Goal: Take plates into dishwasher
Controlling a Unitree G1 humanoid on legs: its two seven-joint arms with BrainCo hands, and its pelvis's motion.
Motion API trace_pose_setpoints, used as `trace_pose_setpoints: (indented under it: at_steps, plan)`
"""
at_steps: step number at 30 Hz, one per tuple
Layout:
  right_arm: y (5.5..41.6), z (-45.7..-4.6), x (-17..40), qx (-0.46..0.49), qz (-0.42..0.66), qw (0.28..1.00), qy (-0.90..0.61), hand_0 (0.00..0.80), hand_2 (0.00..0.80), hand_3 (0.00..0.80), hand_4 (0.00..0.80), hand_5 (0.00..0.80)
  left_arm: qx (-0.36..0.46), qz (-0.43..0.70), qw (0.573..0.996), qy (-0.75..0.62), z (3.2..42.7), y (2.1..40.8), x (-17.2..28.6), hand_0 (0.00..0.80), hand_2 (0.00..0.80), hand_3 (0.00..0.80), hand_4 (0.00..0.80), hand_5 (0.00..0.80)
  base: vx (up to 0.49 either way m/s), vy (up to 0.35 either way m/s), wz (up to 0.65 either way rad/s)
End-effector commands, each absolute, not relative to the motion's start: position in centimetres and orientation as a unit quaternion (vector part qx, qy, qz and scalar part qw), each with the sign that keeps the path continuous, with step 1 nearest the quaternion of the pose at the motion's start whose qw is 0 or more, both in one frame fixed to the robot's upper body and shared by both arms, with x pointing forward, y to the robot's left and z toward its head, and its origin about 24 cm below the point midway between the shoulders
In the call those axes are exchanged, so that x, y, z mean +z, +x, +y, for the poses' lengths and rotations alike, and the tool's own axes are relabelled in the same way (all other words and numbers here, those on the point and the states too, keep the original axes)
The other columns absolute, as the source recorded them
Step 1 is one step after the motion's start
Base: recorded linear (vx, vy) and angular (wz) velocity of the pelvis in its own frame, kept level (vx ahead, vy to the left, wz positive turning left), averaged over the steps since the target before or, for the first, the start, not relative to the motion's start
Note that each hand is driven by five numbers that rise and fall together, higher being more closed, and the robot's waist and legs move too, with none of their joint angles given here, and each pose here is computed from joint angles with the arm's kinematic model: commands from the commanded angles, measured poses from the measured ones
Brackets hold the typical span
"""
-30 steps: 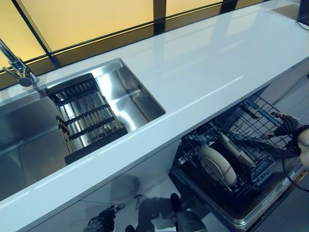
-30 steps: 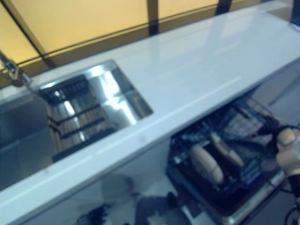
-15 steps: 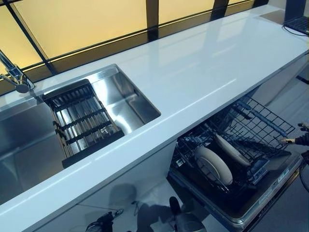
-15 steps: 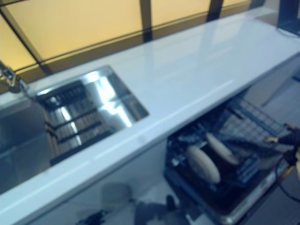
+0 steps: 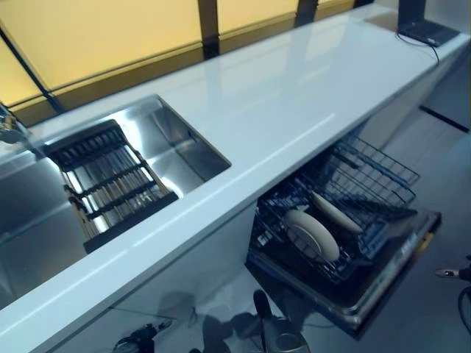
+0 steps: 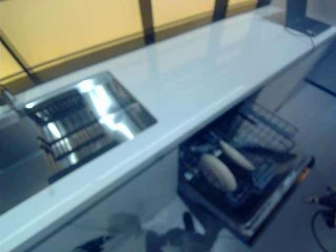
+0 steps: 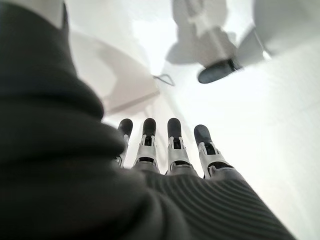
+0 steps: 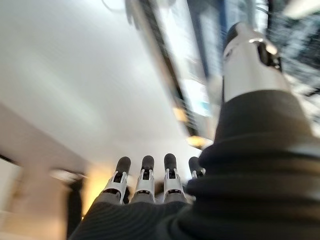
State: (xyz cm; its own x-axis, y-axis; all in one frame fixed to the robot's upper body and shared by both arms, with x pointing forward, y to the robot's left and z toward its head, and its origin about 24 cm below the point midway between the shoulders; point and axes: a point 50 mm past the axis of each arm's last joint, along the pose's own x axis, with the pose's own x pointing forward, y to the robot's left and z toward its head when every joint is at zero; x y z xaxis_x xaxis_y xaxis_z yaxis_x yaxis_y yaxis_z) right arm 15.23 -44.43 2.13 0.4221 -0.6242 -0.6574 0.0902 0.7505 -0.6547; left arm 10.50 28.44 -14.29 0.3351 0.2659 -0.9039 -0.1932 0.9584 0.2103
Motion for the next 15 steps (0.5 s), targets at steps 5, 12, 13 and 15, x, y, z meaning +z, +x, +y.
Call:
trace_pose_setpoints:
  at_steps: [5, 12, 13, 15]
  plan:
    - [15.5, -43.3, -1.5, -0.245, 0.507, 0.808, -0.175, 0.0, 0.0, 0.0, 0.0, 0.0, 0.22, 0.49, 0.844, -0.004, 33.3, 14.6, -10.8, 0.0, 0.0, 0.0, 0.0, 0.0, -0.319, -0.425, -0.12]
    - [12.3, -42.5, -4.3, -0.267, 0.559, 0.776, -0.119, 0.0, 0.0, 0.0, 0.0, 0.0, 0.218, 0.461, 0.857, -0.067, 31.2, 15.7, -11.4, 0.0, 0.0, 0.0, 0.0, 0.0, -0.149, -0.168, -0.01]
    - [12.0, -42.4, -4.5, -0.267, 0.564, 0.773, -0.114, 0.0, 0.0, 0.0, 0.0, 0.0, 0.213, 0.464, 0.857, -0.066, 31.0, 15.7, -11.5, 0.0, 0.0, 0.0, 0.0, 0.0, -0.08, 0.008, 0.1]
    - [11.7, -42.4, -4.7, -0.267, 0.57, 0.769, -0.108, 0.0, 0.0, 0.0, 0.0, 0.0, 0.208, 0.467, 0.857, -0.067, 30.7, 15.7, -11.6, 0.0, 0.0, 0.0, 0.0, 0.0, -0.086, 0.021, 0.0]
